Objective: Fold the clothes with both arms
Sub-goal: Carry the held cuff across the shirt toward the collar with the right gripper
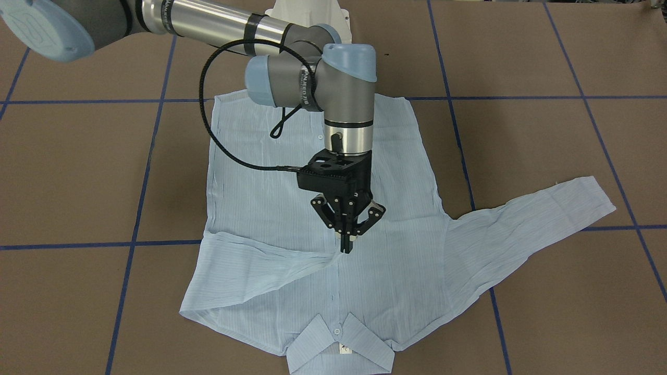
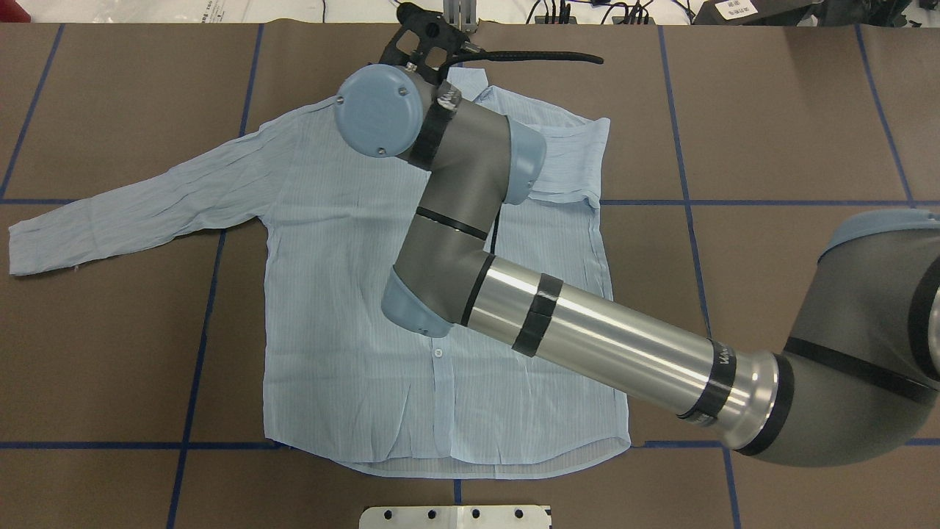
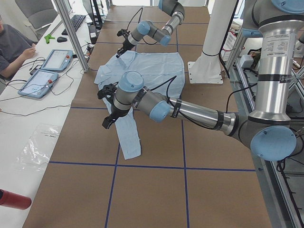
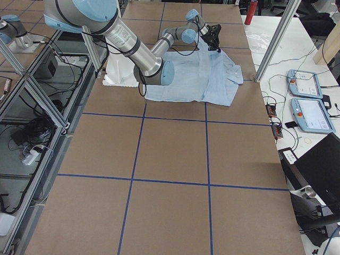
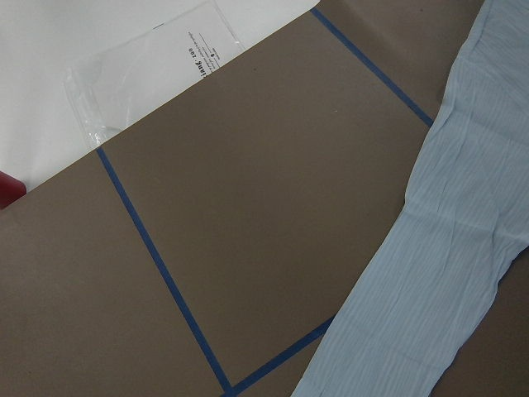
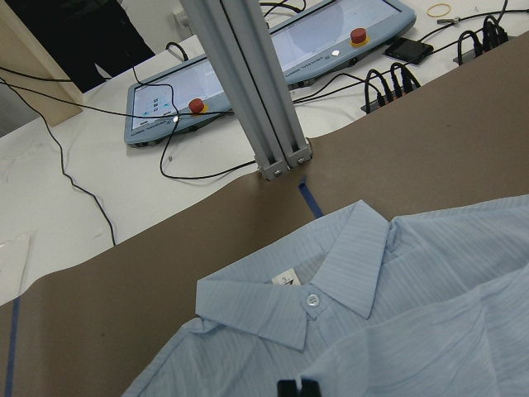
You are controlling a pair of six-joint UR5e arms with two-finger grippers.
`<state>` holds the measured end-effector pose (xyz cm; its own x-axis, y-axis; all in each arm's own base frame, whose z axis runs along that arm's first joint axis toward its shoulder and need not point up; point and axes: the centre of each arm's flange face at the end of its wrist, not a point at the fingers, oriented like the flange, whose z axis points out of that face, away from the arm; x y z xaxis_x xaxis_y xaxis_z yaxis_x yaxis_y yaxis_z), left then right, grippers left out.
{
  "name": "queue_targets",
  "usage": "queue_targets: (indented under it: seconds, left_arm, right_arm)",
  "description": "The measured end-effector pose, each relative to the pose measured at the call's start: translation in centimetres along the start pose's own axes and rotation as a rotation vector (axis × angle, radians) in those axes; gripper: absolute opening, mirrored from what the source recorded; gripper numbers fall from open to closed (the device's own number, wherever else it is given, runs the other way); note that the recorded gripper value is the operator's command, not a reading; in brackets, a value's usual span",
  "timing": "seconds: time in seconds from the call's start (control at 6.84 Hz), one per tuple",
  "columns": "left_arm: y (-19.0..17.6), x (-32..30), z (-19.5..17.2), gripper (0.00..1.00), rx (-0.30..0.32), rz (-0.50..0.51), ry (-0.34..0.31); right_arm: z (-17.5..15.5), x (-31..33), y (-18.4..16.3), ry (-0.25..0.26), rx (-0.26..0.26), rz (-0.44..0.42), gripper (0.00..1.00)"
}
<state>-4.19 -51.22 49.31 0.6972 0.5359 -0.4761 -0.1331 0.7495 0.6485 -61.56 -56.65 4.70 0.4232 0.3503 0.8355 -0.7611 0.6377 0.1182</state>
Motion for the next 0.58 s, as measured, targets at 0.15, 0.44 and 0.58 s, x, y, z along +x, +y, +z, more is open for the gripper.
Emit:
queue_targets:
  seconds: [0.15,0.44,0.58]
  left_arm:
    - [0.2,-0.3,0.3,1.0,-0.007,-0.006,0.001]
    - [0.5,-0.6,0.7,1.0,-0.015,-0.014,0.002]
    - [0.5,-0.8,1.0,1.0,-0.018,-0.017,0.003]
  right_arm:
    - [-0.7,-2.1,1.6,-0.006,0.0,-0.01,0.12]
    - [-1.5,-4.7,3.9,-0.036,-0.02,-0.028,1.0]
    - [-1.6,-5.8,4.6,-0.054,-0.039,-0.048,1.0]
